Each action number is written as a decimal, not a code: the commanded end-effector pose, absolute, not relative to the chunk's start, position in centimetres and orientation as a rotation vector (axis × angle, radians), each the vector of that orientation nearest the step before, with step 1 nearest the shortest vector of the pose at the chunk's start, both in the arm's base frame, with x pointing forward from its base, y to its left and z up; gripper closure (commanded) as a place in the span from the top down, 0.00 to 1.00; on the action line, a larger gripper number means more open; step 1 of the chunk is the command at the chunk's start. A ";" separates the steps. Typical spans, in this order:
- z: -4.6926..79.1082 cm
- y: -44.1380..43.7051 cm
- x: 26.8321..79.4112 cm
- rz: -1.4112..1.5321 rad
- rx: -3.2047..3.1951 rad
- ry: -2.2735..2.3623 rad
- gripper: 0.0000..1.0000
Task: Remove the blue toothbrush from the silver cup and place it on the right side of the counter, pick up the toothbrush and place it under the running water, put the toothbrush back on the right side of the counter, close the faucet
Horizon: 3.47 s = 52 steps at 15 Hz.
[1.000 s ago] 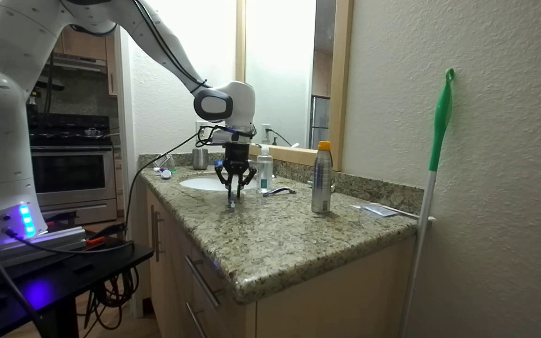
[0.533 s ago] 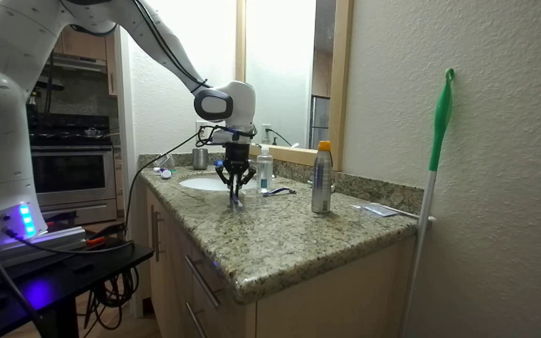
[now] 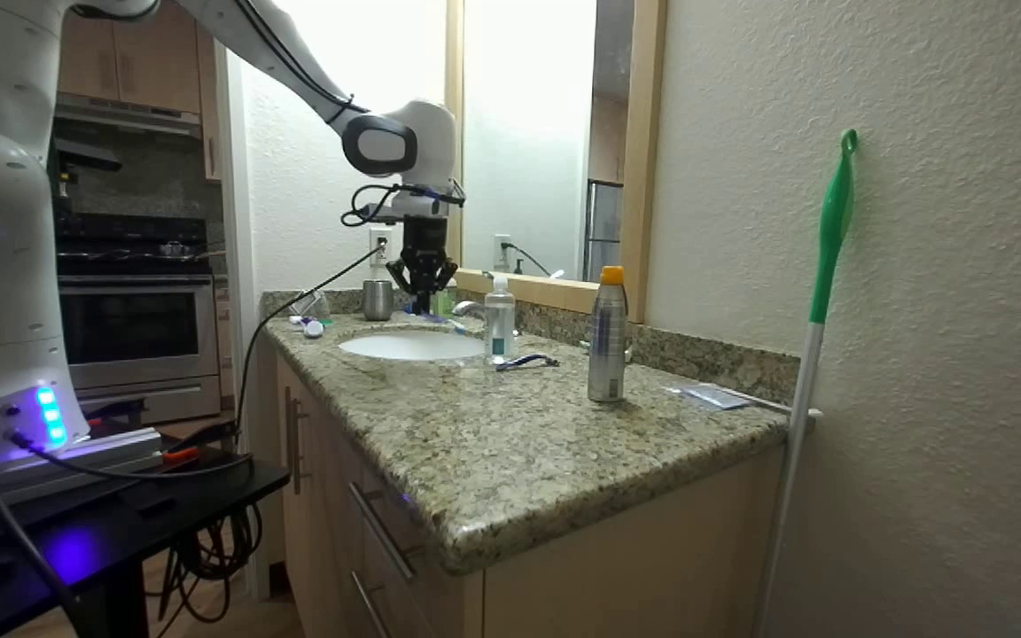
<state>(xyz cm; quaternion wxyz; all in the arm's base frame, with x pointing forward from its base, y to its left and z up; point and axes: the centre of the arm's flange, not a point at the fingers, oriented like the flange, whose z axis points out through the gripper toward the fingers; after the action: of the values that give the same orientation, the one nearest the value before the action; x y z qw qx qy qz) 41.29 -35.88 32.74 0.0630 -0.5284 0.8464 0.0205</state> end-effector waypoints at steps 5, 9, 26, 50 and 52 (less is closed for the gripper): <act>40.7 -24.2 37.1 0.233 -1.980 2.115 0.03; 42.5 -22.4 39.5 0.273 -2.104 1.844 0.03; 35.4 -21.3 50.6 0.504 -2.142 1.567 0.03; 25.7 -19.0 63.5 0.180 -2.386 1.599 0.03; 27.4 -17.4 63.2 0.150 -2.376 1.527 0.03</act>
<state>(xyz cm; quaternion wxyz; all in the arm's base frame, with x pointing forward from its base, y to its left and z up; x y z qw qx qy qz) 63.12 -18.81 25.46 0.1217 -0.8183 0.5573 0.0713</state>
